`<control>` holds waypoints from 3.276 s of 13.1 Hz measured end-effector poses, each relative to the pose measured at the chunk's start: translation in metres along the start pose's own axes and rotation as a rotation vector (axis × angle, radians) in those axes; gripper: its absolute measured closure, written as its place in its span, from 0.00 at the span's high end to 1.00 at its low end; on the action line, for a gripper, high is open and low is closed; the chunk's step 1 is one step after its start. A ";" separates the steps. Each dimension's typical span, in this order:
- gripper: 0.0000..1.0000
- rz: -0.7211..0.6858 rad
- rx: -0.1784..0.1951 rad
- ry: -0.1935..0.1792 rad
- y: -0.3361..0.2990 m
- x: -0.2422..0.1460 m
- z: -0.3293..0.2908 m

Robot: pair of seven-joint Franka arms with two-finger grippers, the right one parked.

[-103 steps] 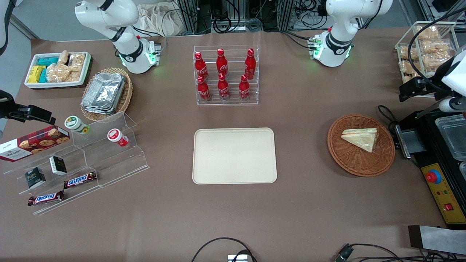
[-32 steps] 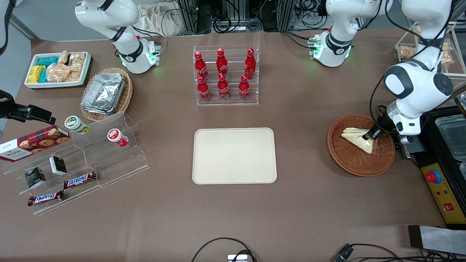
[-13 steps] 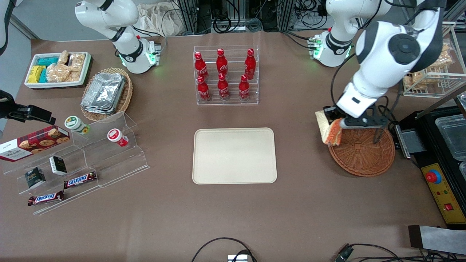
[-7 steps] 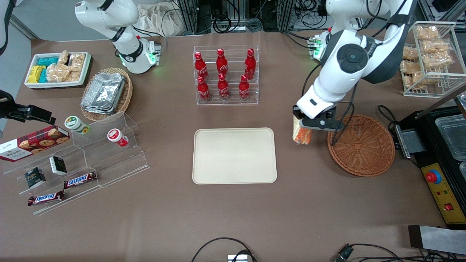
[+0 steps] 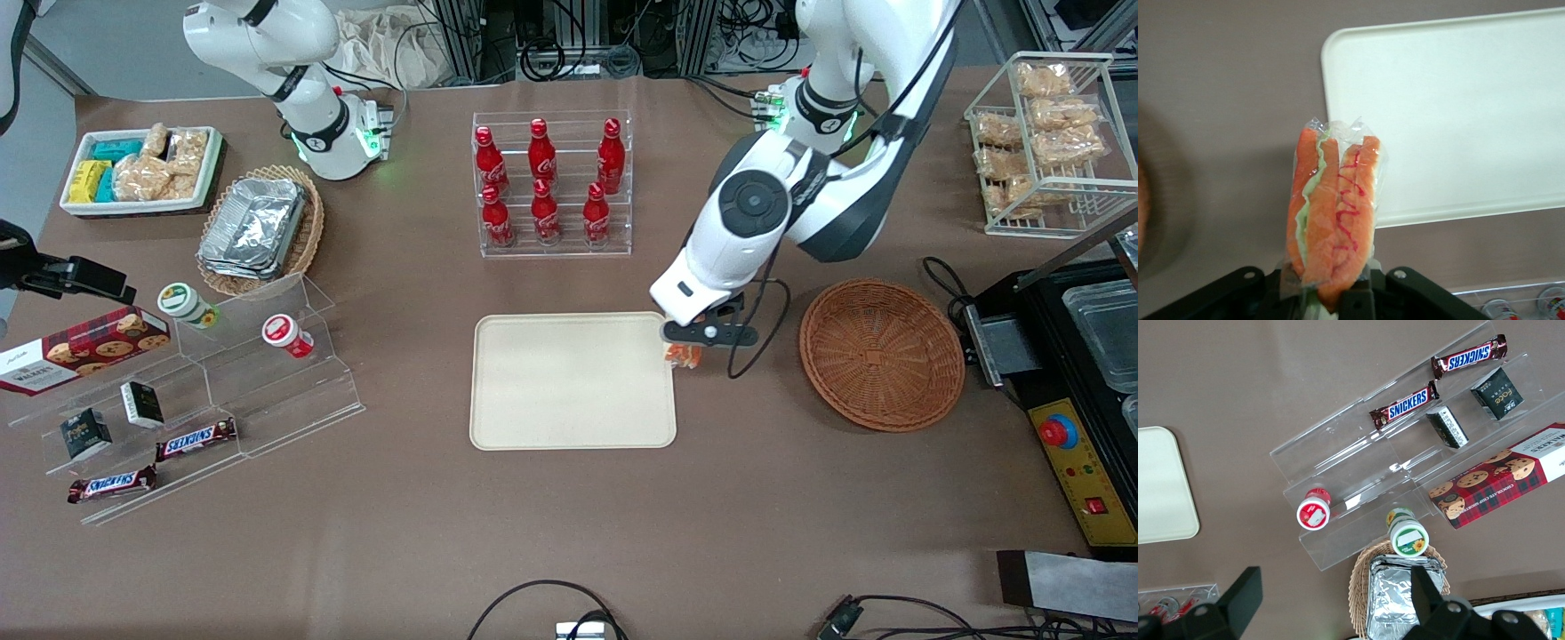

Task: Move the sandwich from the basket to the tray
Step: 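Lift the sandwich out of the basket and carry it over the tray, then lower the held sandwich toward the tray surface with the left gripper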

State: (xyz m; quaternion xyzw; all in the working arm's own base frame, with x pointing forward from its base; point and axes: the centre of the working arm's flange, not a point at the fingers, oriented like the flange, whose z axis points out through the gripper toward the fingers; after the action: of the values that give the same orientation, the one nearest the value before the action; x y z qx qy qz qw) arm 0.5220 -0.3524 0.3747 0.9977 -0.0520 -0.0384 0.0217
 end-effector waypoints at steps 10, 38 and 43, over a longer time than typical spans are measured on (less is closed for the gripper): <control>0.16 0.006 -0.029 -0.035 0.047 0.022 0.068; 0.71 -0.001 0.030 -0.073 0.048 0.034 0.144; 0.79 -0.007 0.048 -0.027 0.047 0.042 0.124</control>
State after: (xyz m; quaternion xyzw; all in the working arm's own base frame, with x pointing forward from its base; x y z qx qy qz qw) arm 0.5487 -0.4084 0.2507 0.9975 -0.0496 -0.0505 -0.0029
